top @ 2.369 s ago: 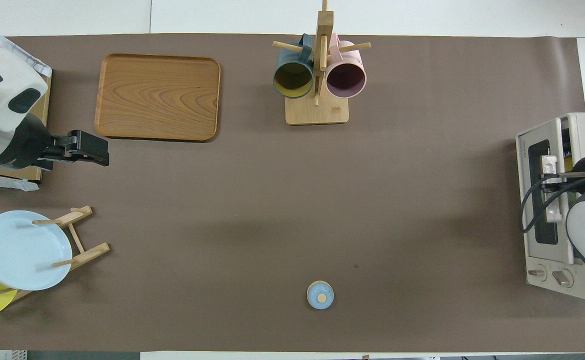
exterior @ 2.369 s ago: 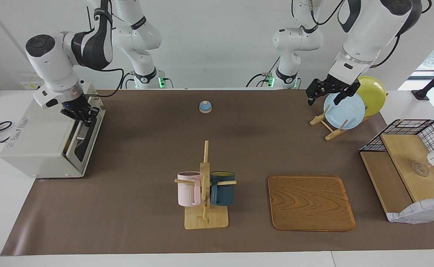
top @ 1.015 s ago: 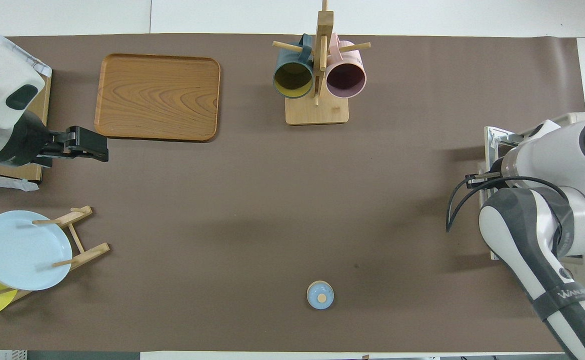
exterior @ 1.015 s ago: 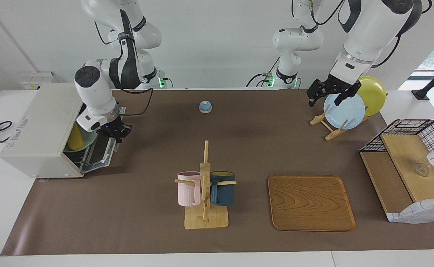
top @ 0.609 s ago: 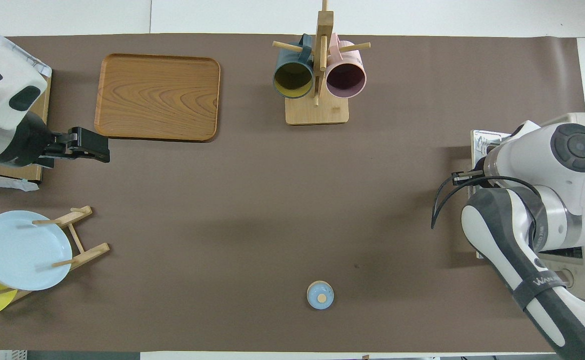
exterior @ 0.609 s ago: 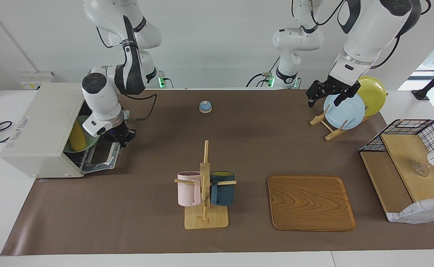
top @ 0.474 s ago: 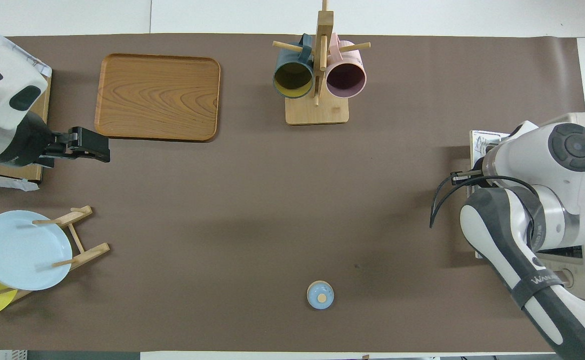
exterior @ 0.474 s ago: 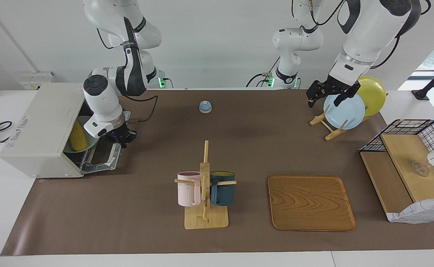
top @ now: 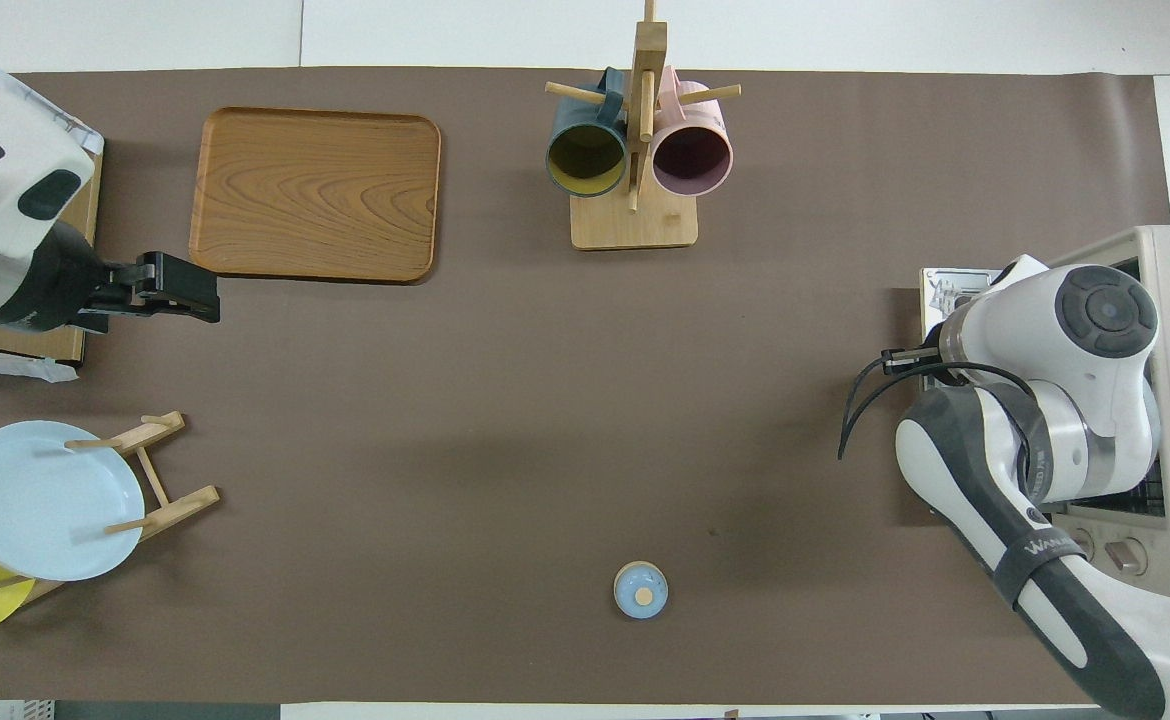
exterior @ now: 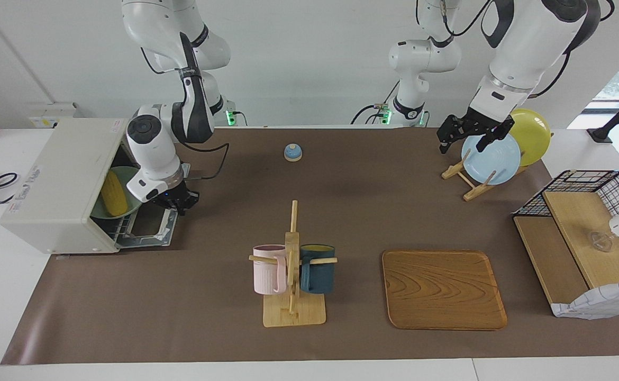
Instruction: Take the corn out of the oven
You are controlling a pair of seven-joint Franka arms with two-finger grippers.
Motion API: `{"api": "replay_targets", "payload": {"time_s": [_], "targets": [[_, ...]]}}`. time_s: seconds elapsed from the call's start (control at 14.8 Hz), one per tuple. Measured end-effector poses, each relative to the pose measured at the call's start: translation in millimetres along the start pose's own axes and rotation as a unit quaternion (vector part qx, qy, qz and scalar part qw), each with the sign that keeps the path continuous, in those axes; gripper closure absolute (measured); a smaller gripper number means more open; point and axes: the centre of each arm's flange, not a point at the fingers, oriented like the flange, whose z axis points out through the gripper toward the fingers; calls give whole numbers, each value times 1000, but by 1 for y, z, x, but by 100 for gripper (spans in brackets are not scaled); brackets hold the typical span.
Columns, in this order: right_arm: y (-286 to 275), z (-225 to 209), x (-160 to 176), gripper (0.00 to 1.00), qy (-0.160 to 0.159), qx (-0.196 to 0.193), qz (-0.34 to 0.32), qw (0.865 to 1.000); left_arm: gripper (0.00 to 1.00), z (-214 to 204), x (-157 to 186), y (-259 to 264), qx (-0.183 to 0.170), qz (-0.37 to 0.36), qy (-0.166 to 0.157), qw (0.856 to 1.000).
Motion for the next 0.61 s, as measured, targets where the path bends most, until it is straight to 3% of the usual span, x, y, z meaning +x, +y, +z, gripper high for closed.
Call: {"api": "replay_targets", "payload": {"time_s": [0.61], "targets": [[-3, 14, -11, 99, -7, 0, 23, 1000, 0, 1, 0, 1, 0, 0, -1, 1000]]}}
